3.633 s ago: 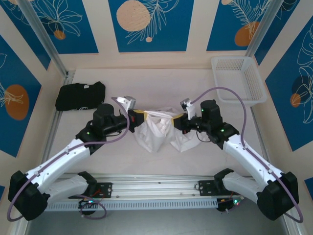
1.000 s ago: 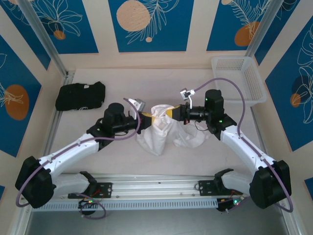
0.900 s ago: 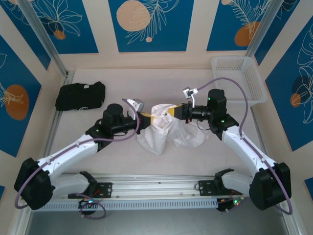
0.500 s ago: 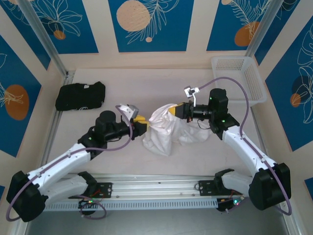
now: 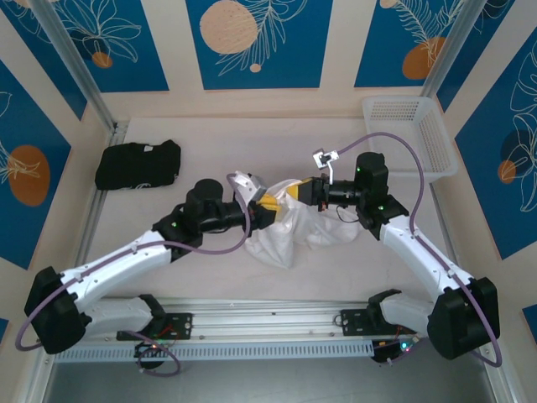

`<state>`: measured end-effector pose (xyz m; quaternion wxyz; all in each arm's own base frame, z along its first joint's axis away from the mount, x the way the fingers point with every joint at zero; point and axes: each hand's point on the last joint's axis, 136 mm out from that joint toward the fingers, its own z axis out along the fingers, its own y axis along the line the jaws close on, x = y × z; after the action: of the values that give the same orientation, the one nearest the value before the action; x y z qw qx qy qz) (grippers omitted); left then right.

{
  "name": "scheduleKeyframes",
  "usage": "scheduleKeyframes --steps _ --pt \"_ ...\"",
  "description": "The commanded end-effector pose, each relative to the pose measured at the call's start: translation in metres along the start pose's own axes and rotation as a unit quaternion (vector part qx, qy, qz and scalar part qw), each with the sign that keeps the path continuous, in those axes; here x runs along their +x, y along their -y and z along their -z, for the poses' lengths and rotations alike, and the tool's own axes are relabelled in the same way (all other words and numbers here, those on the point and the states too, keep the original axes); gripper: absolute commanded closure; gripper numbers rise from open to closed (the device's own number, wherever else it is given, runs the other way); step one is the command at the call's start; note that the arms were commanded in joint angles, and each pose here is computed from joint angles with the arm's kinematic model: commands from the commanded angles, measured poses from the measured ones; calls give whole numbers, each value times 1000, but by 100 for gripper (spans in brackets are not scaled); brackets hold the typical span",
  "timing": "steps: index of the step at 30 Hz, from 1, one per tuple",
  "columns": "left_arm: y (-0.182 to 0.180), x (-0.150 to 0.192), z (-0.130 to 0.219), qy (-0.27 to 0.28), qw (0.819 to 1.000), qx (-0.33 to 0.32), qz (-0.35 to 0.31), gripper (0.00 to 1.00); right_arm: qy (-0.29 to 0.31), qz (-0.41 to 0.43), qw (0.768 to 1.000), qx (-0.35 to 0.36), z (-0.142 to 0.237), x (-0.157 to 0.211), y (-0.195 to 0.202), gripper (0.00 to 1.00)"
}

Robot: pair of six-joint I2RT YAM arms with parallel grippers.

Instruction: Fold the inside-out t-shirt

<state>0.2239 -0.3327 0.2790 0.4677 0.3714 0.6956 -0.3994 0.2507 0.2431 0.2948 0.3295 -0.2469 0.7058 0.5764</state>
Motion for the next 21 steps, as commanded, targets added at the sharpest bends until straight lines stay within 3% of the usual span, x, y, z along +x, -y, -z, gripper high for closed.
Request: scheduleKeyframes --steps 1,13,18,21 --pt "-10 -6 -3 -11 1000 -25 -2 73 -4 5 1000 -1 0 2 -1 100" --pt "-36 -4 -12 -17 998 -61 23 71 -3 8 1000 1 1 3 -1 100" --pt "-31 -10 -17 -12 999 -37 25 68 -3 6 1000 1 1 3 0 100" --pt "-29 -15 -19 -5 999 -28 26 75 -4 5 1000 -1 0 3 0 100"
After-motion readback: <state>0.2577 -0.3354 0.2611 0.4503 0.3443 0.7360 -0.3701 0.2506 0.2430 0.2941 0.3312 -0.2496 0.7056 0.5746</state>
